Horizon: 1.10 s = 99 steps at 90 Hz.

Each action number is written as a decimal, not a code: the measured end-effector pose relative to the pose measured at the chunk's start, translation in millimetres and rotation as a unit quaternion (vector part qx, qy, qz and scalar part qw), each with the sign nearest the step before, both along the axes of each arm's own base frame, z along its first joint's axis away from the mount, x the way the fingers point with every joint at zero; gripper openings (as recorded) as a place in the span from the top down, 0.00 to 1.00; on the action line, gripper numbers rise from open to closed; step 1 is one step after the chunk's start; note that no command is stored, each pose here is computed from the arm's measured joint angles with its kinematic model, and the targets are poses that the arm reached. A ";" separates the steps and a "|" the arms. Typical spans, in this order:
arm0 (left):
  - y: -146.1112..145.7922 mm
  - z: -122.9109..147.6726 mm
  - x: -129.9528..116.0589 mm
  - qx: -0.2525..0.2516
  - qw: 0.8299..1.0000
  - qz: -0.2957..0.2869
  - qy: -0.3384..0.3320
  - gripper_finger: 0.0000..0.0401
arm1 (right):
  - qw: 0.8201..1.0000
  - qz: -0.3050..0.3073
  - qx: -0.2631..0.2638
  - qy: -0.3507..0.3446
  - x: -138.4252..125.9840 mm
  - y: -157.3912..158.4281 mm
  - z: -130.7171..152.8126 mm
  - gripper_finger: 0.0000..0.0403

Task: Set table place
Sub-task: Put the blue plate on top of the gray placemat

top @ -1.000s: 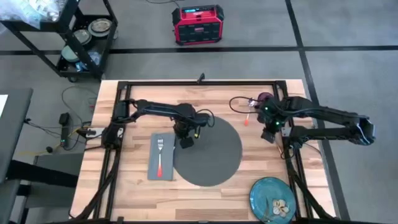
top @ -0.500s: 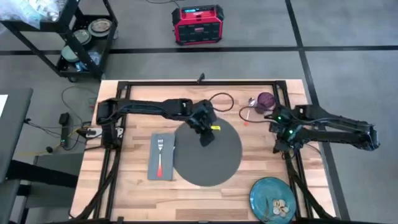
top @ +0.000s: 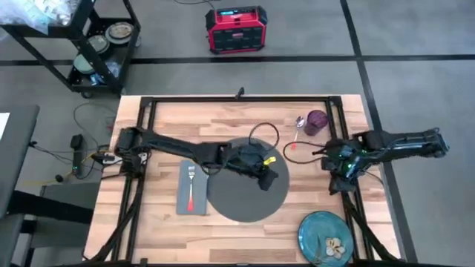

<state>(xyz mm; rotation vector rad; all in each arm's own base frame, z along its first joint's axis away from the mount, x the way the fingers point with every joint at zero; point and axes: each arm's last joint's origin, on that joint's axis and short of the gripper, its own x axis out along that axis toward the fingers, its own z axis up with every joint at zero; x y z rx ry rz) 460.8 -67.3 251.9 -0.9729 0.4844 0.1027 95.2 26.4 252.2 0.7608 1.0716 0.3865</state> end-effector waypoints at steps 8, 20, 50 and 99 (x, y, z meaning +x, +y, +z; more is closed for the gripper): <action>-16.7 -33.2 16.1 -0.056 0.998 0.007 0.011 1.00 | 0.998 -0.035 -0.025 -0.040 1.6 -2.6 18.8 0.73; -38.7 -57.4 43.5 -0.150 0.988 -0.019 0.008 1.00 | 0.992 -0.080 -0.061 -0.071 0.0 -8.0 36.0 0.73; -62.0 -77.4 85.3 -0.147 0.985 -0.055 0.069 1.00 | 0.989 -0.102 -0.100 -0.024 -8.6 -15.2 30.9 0.73; -80.3 -76.9 88.4 -0.128 0.987 -0.075 0.062 1.00 | 0.983 -0.131 -0.123 -0.022 -11.1 -22.4 29.7 0.73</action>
